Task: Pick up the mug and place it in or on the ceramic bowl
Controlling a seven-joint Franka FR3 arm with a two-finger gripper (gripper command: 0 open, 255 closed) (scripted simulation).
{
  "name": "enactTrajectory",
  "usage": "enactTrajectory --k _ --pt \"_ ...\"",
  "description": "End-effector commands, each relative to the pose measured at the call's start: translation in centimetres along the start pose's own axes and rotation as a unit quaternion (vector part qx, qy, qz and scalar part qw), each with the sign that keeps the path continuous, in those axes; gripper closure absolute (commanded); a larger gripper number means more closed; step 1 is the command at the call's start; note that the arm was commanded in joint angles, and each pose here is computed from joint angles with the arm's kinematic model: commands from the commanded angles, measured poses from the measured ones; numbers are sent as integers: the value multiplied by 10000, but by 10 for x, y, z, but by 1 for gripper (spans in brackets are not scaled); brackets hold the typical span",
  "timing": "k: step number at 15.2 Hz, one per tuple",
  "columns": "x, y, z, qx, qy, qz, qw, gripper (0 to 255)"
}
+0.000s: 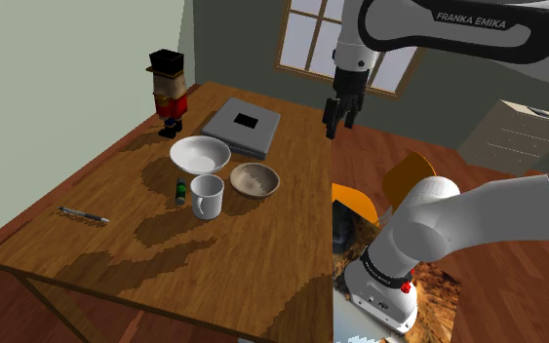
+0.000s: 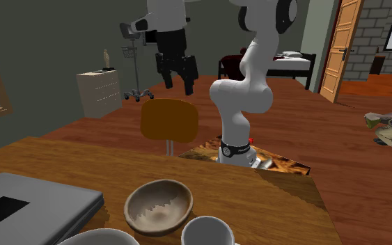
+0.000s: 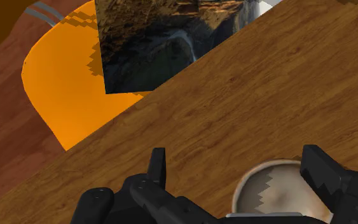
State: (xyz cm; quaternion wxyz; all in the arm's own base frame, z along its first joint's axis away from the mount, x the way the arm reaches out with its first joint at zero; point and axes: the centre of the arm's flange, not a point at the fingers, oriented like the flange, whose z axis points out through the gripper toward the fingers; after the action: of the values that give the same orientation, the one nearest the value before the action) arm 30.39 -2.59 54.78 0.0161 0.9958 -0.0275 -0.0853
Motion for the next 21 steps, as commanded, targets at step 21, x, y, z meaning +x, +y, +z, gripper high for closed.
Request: enactTrajectory --k 21 --pt "127 -182 100 387 698 -102 9968 0"
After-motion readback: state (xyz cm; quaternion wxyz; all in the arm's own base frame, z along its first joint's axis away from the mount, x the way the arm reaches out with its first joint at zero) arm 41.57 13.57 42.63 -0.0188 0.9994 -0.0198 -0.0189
